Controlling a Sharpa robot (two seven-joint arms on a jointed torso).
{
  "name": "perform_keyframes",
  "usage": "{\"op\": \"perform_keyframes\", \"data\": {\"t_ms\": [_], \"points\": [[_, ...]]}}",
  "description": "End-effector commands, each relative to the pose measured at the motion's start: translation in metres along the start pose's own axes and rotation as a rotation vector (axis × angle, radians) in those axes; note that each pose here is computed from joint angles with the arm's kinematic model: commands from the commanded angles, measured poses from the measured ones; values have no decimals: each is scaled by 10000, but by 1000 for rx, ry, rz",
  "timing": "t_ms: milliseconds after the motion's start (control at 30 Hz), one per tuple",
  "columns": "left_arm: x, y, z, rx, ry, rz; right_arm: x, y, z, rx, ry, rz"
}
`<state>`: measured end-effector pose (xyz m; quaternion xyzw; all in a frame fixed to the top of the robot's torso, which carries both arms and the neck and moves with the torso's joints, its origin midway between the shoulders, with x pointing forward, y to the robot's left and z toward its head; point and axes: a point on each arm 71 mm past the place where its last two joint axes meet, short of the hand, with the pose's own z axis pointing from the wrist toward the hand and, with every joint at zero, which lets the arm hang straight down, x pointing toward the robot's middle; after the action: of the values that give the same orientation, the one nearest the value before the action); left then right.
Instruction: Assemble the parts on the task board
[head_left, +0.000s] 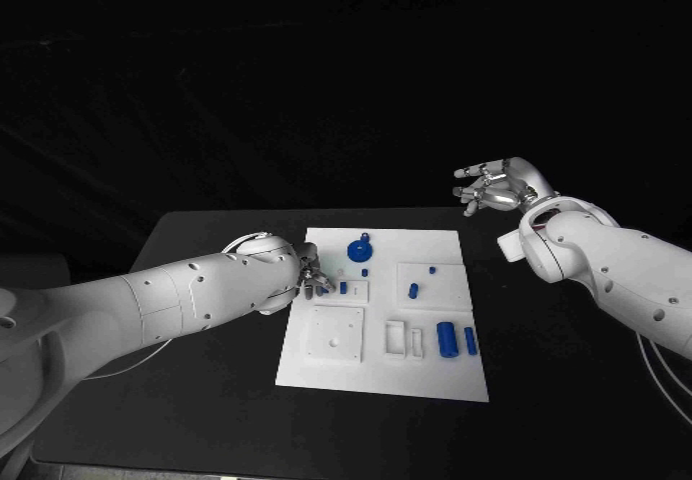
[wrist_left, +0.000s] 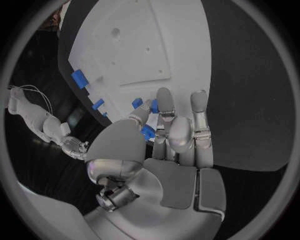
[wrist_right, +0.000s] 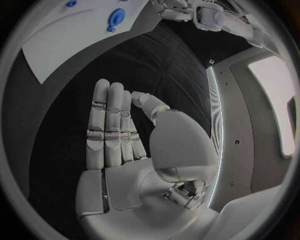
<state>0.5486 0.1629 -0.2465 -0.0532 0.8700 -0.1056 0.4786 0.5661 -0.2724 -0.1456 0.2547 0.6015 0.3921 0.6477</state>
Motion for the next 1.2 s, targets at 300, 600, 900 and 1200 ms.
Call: {"op": "perform_keyframes", "data": {"t_ms": [300,600,900,1200], "points": [[64,56,23,-12,107,12,21,11,2,-10,14,-3],[24,59,33,-8,158,10,27,12,4,-10,15,-2],[-16,32,51,-7,140,-3,36,16,7,-10,16,-1],[-52,39,69,-19,117,-12,34,13,7,-9,16,-2]]}}
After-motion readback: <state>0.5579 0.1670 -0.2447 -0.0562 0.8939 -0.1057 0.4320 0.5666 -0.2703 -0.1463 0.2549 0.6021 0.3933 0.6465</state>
